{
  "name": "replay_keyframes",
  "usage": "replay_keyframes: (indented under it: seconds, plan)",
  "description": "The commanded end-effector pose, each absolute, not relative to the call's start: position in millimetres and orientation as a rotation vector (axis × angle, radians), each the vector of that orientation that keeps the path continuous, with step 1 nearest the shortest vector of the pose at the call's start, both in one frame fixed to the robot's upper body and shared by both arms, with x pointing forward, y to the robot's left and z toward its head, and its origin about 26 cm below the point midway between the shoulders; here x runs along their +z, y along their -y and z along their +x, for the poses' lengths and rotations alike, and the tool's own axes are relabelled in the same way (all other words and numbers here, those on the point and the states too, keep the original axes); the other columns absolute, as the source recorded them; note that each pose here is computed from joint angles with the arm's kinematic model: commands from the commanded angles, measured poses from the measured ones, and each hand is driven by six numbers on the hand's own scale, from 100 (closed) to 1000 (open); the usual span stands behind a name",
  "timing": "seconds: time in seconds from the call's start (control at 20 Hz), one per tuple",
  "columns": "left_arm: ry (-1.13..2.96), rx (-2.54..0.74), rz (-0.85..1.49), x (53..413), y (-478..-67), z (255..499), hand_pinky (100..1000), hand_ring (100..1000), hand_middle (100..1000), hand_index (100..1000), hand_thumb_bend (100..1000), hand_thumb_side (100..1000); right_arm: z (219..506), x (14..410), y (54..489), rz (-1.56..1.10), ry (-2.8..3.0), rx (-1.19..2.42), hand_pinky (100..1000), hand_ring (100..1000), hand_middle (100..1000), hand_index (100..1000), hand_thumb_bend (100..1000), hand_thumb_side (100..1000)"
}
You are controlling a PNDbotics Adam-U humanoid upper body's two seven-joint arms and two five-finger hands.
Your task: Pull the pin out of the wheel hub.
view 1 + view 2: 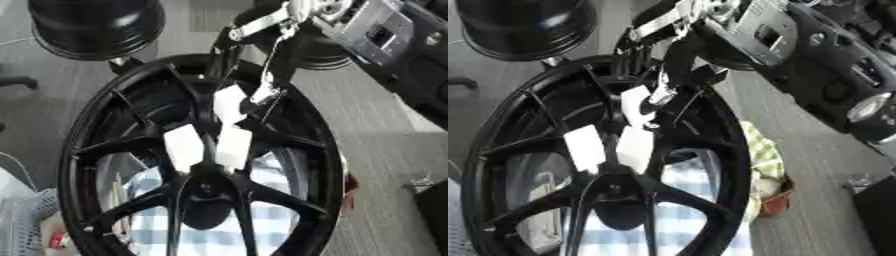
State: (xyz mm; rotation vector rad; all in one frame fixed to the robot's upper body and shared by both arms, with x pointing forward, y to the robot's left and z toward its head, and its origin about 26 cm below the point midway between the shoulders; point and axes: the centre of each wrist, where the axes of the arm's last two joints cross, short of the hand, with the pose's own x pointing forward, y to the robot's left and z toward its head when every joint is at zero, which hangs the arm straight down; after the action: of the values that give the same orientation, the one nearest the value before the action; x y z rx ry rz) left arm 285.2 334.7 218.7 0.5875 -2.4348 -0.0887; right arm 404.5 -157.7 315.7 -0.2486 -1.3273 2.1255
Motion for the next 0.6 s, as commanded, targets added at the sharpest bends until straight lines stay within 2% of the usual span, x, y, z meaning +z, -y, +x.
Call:
replay_keyframes:
  seconds: [0.05, 0.6]
  plan:
    - [2.468, -0.097, 0.591, 229, -335, 283, 769, 874, 734, 881, 308, 734, 408, 321, 163, -0.280, 1.328, 2.106, 845, 817, 777, 850, 477, 321]
    - [2.481, -0.095, 0.589, 232, -334, 284, 769, 874, 733, 881, 308, 735, 422, 305, 168, -0.245, 1.300, 2.073, 843, 816, 773, 838, 470, 280]
